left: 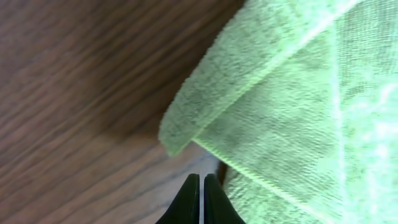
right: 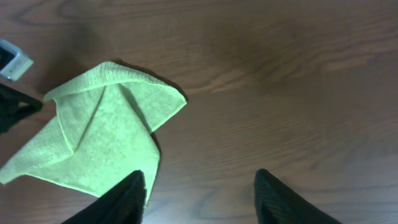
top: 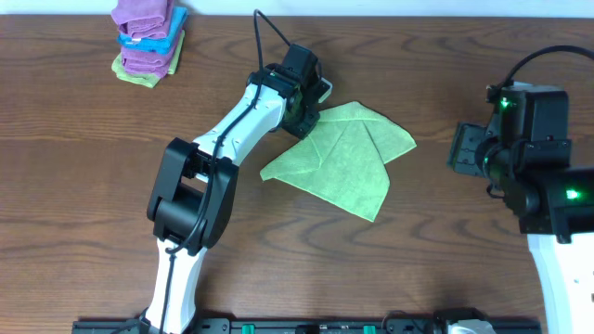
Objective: Fold the cloth
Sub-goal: 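Lower the left gripper onto the cloth's upper-left corner and pinch it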
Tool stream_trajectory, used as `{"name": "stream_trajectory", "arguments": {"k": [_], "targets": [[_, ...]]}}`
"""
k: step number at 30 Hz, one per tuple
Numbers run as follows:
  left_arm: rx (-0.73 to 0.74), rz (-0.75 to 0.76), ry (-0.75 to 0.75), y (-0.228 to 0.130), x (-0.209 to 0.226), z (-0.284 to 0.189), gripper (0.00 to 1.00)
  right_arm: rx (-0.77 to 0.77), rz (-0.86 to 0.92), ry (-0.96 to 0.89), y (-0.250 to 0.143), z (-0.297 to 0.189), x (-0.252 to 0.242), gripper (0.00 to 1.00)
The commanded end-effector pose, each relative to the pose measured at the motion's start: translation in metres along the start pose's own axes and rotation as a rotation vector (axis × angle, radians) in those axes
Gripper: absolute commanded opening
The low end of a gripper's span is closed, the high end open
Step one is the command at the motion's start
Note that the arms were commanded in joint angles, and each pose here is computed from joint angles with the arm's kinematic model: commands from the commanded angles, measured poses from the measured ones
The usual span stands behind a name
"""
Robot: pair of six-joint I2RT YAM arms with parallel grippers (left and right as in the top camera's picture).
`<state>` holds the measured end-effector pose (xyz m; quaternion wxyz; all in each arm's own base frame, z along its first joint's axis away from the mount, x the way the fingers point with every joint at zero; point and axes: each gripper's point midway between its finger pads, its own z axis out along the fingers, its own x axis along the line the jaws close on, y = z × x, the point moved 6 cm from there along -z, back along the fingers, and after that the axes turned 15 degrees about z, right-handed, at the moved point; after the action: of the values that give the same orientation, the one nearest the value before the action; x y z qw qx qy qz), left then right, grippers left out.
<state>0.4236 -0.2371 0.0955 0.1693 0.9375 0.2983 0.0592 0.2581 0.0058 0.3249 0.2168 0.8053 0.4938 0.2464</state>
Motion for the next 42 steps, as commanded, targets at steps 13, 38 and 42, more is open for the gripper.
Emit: {"name": "stream_trajectory", "arguments": {"k": [13,38,42], "targets": [[-0.041,-0.023,-0.044,0.009,-0.005,0.018,0.06,0.052,0.004,-0.014,-0.003,0.011,-0.002,0.01],[-0.1,-0.029,0.043,0.02,0.011,0.039,0.06,0.072,0.003,-0.002,-0.006,0.011,-0.001,0.01],[-0.105,-0.029,0.048,0.02,0.012,0.043,0.06,0.098,0.0,0.003,-0.01,0.013,0.0,0.02]]}}
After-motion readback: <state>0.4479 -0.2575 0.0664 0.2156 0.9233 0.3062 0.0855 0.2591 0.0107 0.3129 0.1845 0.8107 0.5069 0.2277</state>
